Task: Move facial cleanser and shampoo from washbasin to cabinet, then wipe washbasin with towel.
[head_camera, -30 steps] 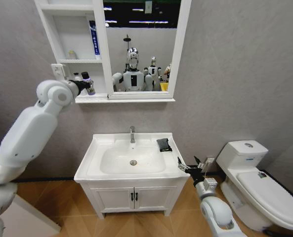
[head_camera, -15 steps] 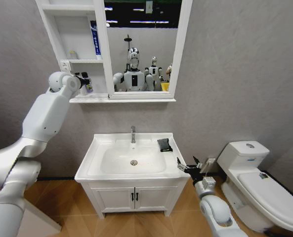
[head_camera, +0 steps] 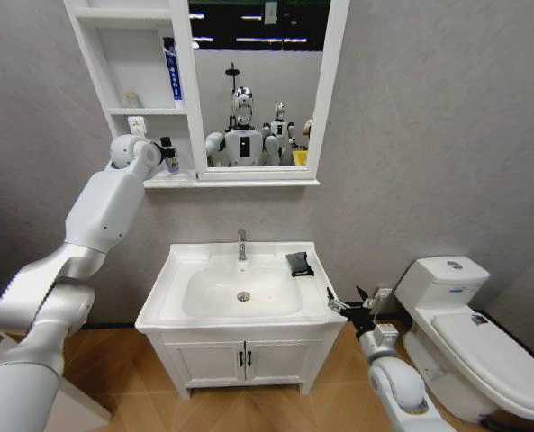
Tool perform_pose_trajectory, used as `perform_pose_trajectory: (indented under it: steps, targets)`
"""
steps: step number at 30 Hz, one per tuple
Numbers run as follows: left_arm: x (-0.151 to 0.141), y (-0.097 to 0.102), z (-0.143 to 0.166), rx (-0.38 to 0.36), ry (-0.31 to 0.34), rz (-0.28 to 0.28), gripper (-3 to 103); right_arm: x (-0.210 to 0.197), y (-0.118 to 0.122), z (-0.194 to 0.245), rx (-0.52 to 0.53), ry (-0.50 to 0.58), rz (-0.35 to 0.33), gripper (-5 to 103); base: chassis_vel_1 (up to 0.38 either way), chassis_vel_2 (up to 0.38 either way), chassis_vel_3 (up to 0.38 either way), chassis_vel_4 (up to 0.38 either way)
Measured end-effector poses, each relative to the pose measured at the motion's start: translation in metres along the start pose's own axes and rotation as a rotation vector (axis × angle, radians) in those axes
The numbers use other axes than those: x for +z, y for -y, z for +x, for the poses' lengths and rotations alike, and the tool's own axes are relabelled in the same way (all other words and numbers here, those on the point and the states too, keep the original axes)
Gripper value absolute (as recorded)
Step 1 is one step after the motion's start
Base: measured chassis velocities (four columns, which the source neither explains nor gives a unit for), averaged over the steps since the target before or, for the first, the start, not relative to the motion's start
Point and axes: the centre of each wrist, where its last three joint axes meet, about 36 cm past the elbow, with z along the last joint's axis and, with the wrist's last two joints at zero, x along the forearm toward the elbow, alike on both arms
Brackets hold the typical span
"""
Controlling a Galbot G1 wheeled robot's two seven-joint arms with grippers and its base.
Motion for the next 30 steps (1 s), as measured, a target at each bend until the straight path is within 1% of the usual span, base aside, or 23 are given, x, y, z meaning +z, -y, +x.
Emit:
perform_pose_trajectory:
  steps: [8, 20, 22, 25, 26, 30]
  targets:
    - [0.002, 0.004, -0.009, -0.013, 0.006, 0.000, 43, -0.002, 0.004, 0.000, -0.003, 0.006, 0.000, 100, 0.000, 0.000, 0.000, 0.000]
    - [0.005, 0.004, -0.012, -0.017, 0.009, 0.003, 43, -0.001, 0.005, -0.002, -0.007, 0.006, 0.002, 100, 0.000, 0.000, 0.000, 0.000]
    - [0.006, 0.004, -0.013, -0.018, 0.009, 0.005, 41, -0.001, 0.005, -0.002, -0.009, 0.006, 0.003, 100, 0.000, 0.000, 0.000, 0.000]
    - [0.009, 0.004, -0.017, -0.026, 0.008, 0.010, 57, 0.001, 0.005, -0.001, -0.012, 0.004, 0.004, 100, 0.000, 0.000, 0.000, 0.000]
    - [0.009, 0.004, -0.017, -0.026, 0.008, 0.010, 57, 0.001, 0.005, -0.001, -0.012, 0.004, 0.004, 100, 0.000, 0.000, 0.000, 0.000]
    - [0.010, 0.004, -0.019, -0.034, 0.020, 0.013, 79, 0.001, 0.006, -0.002, -0.015, 0.006, 0.008, 100, 0.000, 0.000, 0.000, 0.000]
